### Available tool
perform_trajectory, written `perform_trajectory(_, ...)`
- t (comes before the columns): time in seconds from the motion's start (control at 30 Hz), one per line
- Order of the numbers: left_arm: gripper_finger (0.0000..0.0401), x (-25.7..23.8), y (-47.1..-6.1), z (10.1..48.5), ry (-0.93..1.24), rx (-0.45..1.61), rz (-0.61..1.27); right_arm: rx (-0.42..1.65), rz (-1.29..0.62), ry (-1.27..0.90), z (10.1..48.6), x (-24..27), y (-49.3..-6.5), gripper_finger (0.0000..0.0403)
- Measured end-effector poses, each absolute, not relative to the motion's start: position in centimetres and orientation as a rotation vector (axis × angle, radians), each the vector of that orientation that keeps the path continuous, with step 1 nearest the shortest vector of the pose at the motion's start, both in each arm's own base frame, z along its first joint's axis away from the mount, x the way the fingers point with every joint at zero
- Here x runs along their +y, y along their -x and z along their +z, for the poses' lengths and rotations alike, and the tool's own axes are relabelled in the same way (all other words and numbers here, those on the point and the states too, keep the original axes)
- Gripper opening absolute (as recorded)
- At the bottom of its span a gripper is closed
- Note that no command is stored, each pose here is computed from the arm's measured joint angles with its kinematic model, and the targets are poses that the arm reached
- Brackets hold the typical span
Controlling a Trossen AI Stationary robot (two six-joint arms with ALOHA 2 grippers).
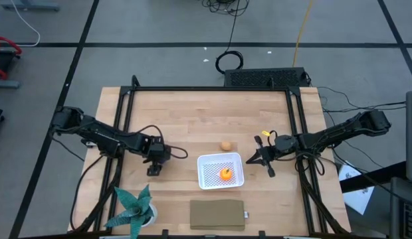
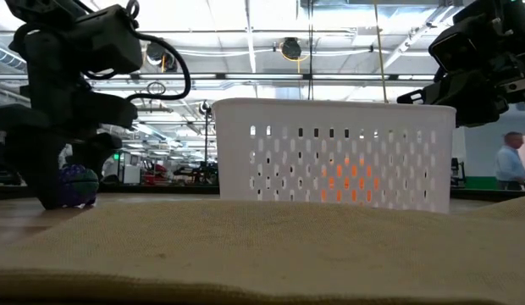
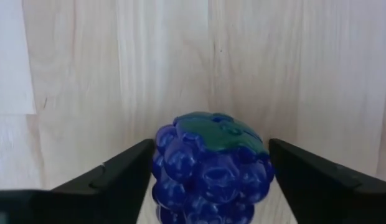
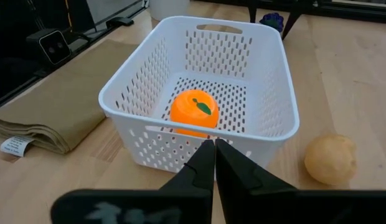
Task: Pick and placing Produce into tupperware
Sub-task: Put the grape into the white basket
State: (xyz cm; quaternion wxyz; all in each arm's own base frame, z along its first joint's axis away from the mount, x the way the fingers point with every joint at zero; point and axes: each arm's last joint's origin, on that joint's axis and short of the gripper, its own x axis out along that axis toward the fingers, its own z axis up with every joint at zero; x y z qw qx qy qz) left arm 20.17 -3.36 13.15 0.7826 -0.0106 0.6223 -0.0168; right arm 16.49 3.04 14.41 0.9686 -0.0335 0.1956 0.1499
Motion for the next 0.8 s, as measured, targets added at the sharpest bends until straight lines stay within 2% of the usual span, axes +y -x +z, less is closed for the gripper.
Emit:
perform_trajectory(0.17, 0.0243, -3.3, -20.2, 13.2, 0.022, 1.337, -0.038, 0.395, 0.303, 0.068, 14.4, 3.0, -16.5, 0.0006)
perform_trajectory(0.3, 0.0211, -3.4, -20.3, 13.3, 0.01, 1.342, -0.048, 0.395, 0.303, 0.068, 14.4, 3.0, -16.5, 0.0006)
perform_trajectory(0.43, 0.0211, -3.4, -20.8, 14.1, 0.004, 1.357, -0.062, 0.395, 0.303, 0.068, 14.4, 3.0, -16.5, 0.0006)
perform_trajectory(0.63, 0.0241, -3.3, -21.9, 16.1, -0.024, 1.345, -0.104, 0.396, 0.303, 0.068, 14.4, 3.0, -16.5, 0.0006)
perform_trajectory(0.8, 0.0225, -2.5, -22.7, 17.3, -0.011, 1.334, -0.078, 0.395, 0.303, 0.068, 14.4, 3.0, -16.5, 0.0006)
